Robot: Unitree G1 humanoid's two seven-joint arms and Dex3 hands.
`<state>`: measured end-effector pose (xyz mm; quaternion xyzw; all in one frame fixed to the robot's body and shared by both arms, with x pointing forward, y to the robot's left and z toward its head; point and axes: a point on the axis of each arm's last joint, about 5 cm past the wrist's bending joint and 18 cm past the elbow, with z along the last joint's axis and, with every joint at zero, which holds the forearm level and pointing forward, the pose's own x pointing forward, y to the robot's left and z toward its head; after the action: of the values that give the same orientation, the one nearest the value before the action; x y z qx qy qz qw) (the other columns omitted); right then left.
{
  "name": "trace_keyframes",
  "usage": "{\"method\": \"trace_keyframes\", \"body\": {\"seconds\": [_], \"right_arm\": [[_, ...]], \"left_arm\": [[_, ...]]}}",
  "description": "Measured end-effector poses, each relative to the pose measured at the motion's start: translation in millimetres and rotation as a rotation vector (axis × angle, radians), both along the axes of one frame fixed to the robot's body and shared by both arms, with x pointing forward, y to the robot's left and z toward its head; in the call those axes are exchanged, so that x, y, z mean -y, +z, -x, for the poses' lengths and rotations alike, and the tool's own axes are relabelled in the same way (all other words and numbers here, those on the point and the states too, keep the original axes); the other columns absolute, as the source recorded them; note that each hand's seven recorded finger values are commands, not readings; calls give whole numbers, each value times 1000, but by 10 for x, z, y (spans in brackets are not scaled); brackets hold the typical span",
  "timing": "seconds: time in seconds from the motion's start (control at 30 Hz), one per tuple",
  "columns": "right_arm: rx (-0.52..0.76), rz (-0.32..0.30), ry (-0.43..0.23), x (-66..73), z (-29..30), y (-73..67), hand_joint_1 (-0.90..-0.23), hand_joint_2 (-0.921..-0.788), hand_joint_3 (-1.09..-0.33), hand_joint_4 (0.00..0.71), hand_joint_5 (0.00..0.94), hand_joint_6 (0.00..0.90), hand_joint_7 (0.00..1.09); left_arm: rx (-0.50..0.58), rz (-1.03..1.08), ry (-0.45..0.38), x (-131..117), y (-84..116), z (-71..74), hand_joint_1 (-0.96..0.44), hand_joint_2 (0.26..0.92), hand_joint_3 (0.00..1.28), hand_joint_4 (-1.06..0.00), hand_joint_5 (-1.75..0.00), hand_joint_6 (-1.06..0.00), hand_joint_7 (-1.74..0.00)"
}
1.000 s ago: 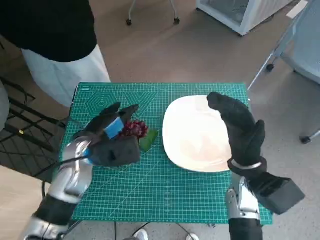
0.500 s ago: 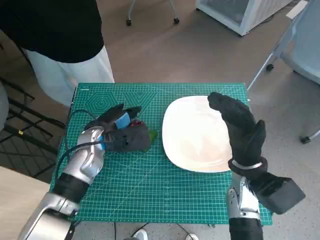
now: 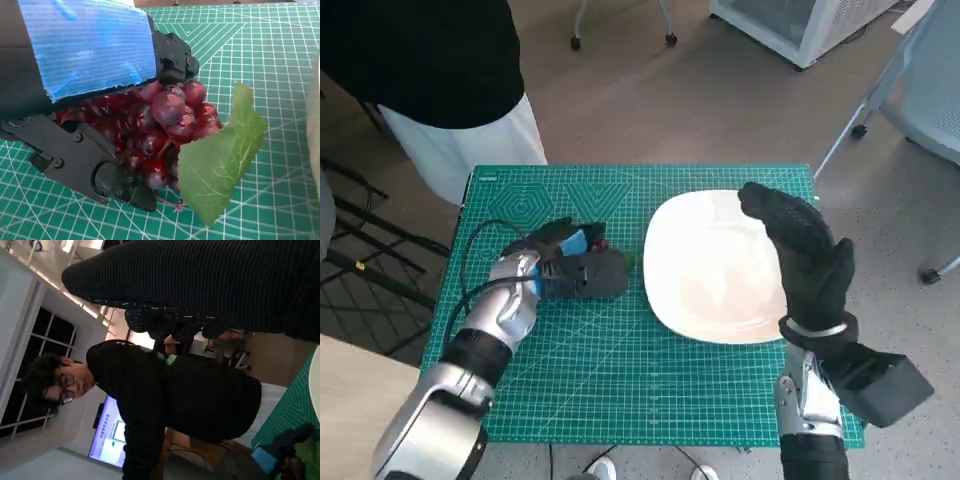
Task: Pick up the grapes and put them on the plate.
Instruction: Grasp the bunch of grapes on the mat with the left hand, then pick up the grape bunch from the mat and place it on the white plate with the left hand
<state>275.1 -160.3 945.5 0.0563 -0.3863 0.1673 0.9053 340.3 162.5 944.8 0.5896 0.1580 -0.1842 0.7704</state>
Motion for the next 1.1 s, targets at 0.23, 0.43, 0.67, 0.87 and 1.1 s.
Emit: {"method": "trace_keyframes", "body": {"seconds": [0.23,0.43,0.67,0.87,1.1], "right_arm": [[0,5,-2,-1,0,1,-690,-921,-711,369,4,0,566],[-1,6,-4,-1,0,1,-689,-921,-711,369,4,0,566],[-1,5,-5,0,0,1,-689,-921,-711,369,4,0,565],[0,4,-6,-1,-6,7,-689,-921,-711,369,4,0,566],[9,2,-5,-9,-24,35,-688,-921,-713,372,5,-1,565]], "left_arm": [[-9,7,8,15,-7,-27,-132,740,8,-95,-8,-338,-19],[-13,9,16,-1,-20,-35,-97,745,6,-206,-25,-379,-21],[9,-5,16,-7,-22,-45,0,792,12,-222,-1509,-503,-29],[46,-46,2,7,-15,-54,271,850,237,-471,-1487,-722,-91],[71,-118,-24,42,10,-67,46,912,211,-496,-1386,-554,-1123]]}}
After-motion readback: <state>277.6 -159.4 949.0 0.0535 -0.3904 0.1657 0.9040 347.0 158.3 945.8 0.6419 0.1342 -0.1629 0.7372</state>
